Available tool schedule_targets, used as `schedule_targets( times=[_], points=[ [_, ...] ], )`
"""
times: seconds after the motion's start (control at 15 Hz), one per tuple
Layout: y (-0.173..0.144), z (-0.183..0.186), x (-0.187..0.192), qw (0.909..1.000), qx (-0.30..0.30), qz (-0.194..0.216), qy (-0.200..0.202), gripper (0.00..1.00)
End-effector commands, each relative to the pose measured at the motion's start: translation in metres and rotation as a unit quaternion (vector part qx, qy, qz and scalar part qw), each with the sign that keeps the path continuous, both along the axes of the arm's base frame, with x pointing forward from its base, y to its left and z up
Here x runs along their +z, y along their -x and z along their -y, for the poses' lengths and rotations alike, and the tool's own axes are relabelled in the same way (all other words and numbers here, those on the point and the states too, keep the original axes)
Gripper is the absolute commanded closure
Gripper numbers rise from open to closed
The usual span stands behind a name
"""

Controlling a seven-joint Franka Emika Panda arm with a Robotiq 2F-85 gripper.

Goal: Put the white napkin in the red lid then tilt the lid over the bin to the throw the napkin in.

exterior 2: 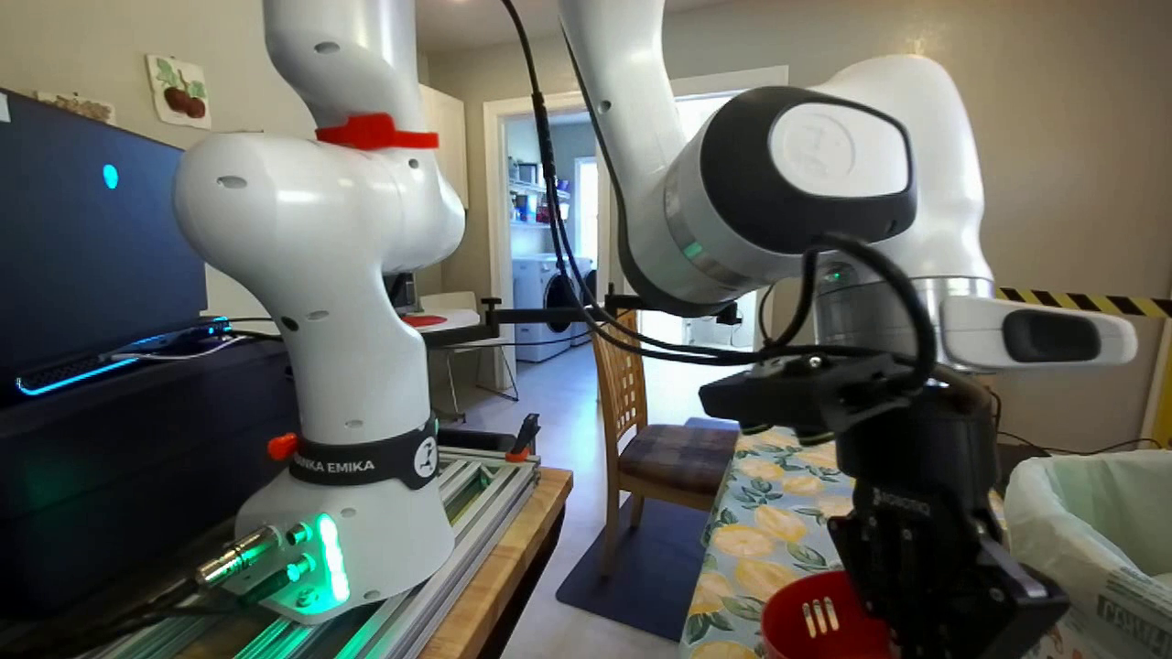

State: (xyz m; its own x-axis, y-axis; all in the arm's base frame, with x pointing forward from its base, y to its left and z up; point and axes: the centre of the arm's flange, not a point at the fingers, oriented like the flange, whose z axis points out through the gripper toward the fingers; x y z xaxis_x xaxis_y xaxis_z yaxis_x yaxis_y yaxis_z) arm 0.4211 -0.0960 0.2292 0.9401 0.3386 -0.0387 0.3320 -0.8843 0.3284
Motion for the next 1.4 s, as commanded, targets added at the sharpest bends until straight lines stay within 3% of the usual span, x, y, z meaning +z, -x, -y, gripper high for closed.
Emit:
schedule_targets(
  times=[0.0,0.07,0.13,0.2,0.33,0.4,0.47,0.6,0.67,1.33],
  points=[
    [-0.025,0.019,0.020,0.9997,0.017,-0.010,0.012,0.99],
    [-0.028,0.021,0.024,0.9996,0.022,-0.009,0.016,0.99],
    [-0.030,0.021,0.027,0.9995,0.025,-0.007,0.019,0.70],
    [-0.032,0.021,0.030,0.9994,0.023,0.005,0.026,0.68],
    [-0.031,0.018,0.050,0.9976,-0.001,0.060,0.032,0.54],
    [-0.032,0.018,0.033,0.9994,0.009,0.026,0.022,0.48],
    [-0.034,0.018,0.038,0.9992,0.008,0.033,0.023,0.64],
    [-0.033,0.018,0.036,0.9992,0.008,0.030,0.023,0.49],
    [-0.032,0.018,0.035,0.9993,0.008,0.029,0.023,0.47],
    [-0.032,0.017,0.035,0.9993,0.008,0.029,0.023,0.48]
  ],
)
